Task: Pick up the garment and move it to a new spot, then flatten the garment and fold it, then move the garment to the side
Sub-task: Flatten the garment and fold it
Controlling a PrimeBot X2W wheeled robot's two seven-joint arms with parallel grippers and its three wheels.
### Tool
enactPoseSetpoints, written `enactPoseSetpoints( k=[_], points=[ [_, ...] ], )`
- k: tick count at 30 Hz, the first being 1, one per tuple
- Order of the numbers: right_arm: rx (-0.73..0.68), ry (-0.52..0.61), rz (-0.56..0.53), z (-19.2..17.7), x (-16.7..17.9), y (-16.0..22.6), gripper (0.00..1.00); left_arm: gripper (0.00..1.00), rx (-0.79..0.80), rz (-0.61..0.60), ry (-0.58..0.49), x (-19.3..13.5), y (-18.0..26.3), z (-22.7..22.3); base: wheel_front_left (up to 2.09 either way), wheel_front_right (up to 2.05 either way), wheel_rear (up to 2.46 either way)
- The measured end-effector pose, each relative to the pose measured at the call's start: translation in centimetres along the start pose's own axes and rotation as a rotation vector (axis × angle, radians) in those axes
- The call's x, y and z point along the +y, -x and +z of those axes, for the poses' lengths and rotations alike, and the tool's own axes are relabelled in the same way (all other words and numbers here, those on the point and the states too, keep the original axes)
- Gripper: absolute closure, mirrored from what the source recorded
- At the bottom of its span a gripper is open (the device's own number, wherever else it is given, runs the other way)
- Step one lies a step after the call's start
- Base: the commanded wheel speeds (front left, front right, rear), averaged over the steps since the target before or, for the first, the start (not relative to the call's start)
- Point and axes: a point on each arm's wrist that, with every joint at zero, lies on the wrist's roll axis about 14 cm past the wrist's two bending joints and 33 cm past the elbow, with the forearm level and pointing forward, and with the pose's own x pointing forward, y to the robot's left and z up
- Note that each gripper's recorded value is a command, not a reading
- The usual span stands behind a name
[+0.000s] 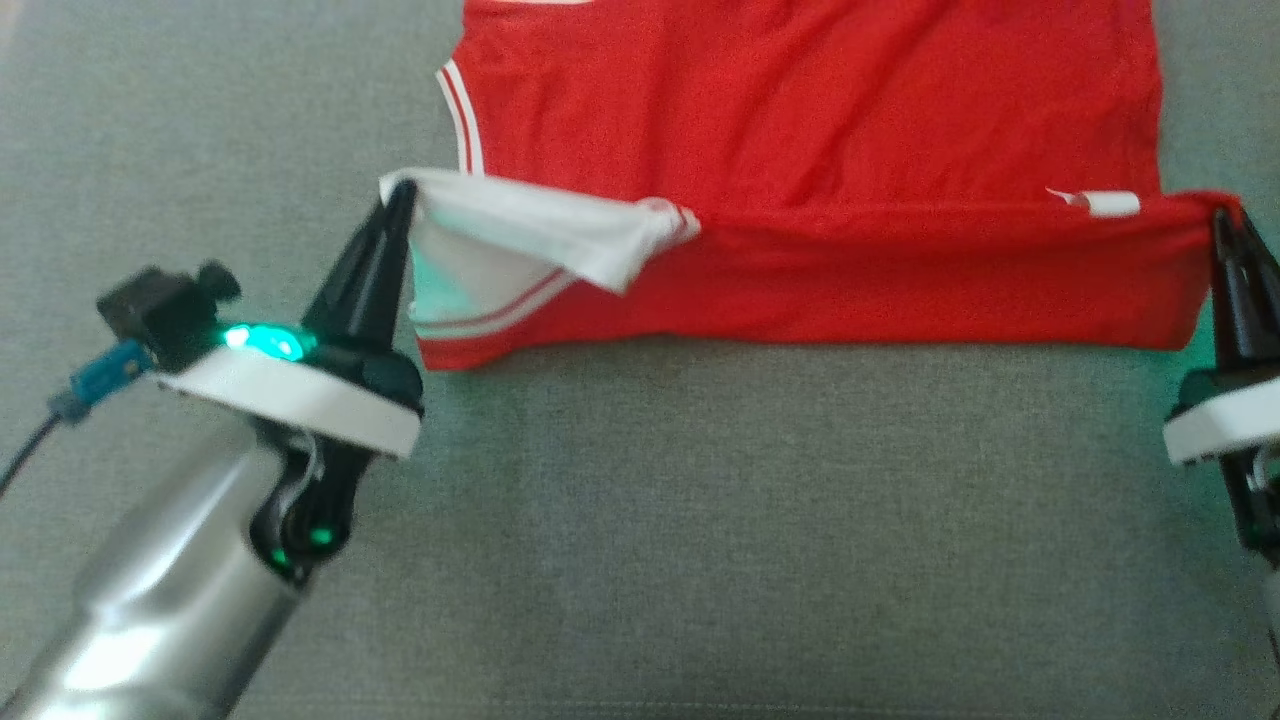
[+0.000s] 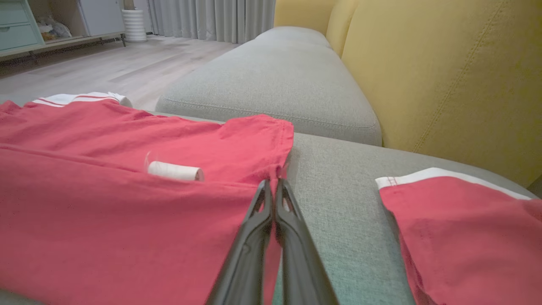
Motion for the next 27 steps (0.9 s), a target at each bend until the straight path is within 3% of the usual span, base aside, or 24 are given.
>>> enactPoseSetpoints(
  k=[1,2,3,4,5,7,11,15,18,21,27],
  points=[
    [0.008,0.002,0.003,-0.3,0.1,-0.5,1.00,1.00,0.003,0.003,-0.003,0.4,-0.6,0.0,0.00,0.00,0.00],
    [0.018,0.000,0.003,-0.7,0.0,-0.9,0.84,1.00,0.008,0.006,-0.005,0.8,-1.2,-0.1,0.00,0.00,0.00],
    [0.027,-0.005,0.001,-1.0,0.0,-1.3,0.26,0.57,0.011,0.008,-0.007,1.1,-1.7,-0.1,0.00,0.00,0.00],
    [0.034,-0.014,-0.002,-1.3,0.0,-1.6,0.26,0.57,0.014,0.010,-0.006,1.4,-2.2,-0.2,0.00,0.00,0.00],
    [0.040,-0.022,-0.007,-1.5,0.0,-1.8,0.00,0.00,0.013,0.012,-0.005,1.6,-2.7,-0.3,0.00,0.00,0.00],
    [0.053,-0.027,-0.018,-2.0,-0.3,-2.0,0.00,0.00,0.015,-0.010,-0.039,1.4,-3.4,-0.5,0.00,0.00,0.00],
    [0.059,-0.040,-0.032,-2.5,-0.4,-1.8,0.00,0.00,0.023,-0.052,-0.242,1.1,-3.6,-0.7,0.00,0.00,0.00],
    [0.025,-0.063,-0.040,-1.6,0.2,-1.4,0.00,0.00,0.062,0.071,-0.395,3.5,-2.2,-2.1,0.00,0.00,0.00],
    [0.019,-0.070,-0.039,-1.6,0.6,-0.4,0.00,0.00,0.135,0.178,-0.358,5.1,0.0,-5.4,0.00,0.00,0.00],
    [0.042,-0.086,-0.054,-2.4,0.8,1.1,0.00,0.00,0.253,0.201,-0.311,5.0,2.2,-9.2,0.00,0.00,0.00],
    [0.049,-0.092,-0.073,-2.7,0.3,2.0,0.00,0.00,0.291,0.239,-0.309,5.2,2.5,-9.9,0.00,0.00,0.00]
  ],
)
